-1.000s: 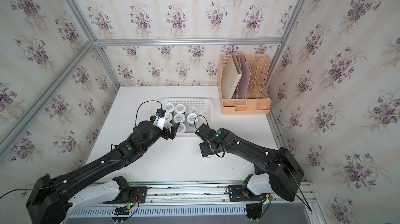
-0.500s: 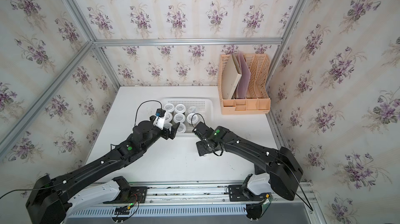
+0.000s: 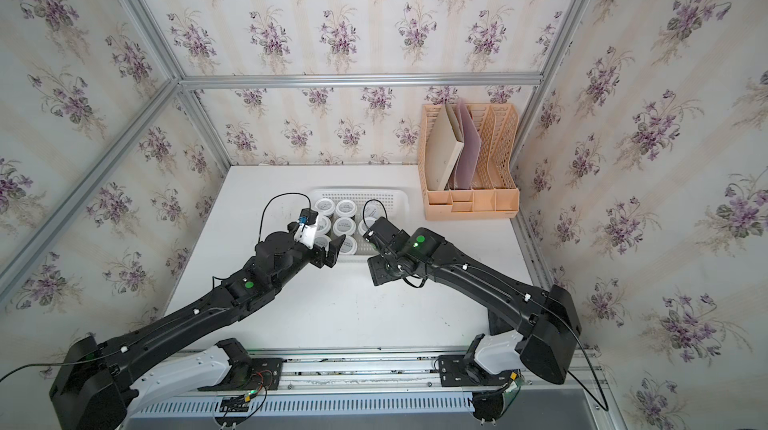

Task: Put the yogurt in the basket
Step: Place the yogurt in the basket.

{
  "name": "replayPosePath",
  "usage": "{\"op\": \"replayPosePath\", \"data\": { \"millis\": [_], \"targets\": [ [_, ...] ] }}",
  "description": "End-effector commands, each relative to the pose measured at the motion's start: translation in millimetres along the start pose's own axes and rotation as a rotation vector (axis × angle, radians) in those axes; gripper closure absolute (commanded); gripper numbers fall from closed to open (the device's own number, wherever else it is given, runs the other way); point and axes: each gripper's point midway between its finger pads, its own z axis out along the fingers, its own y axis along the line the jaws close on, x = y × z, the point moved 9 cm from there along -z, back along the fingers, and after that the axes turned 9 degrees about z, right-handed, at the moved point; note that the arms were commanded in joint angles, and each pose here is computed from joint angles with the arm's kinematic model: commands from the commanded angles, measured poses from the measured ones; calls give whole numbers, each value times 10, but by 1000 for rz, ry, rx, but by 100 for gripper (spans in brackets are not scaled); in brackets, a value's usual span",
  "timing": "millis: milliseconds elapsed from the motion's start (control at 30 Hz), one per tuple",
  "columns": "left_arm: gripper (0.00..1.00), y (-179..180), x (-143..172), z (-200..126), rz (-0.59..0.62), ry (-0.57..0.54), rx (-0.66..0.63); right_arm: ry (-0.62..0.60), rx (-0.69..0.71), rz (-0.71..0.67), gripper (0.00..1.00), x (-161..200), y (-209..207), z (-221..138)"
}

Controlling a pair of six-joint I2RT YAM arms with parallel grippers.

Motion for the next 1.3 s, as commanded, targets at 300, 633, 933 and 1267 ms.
{"op": "replayPosePath", "data": {
  "millis": [300,633,933,1267],
  "targets": [
    [1,10,-33,-7,5,-13,-9,-56,26,-36,31,-248,117,-197],
    [1,12,-38,-10,4,-14,-9,-92,30,-45,31,-462,199,-236],
    [1,11,-33,-3,5,-12,-10,-114,20,-41,31,-651,197,-212],
    [1,6,-36,11,6,-8,-8,-124,16,-43,32,-797,205,-151]
  ]
}}
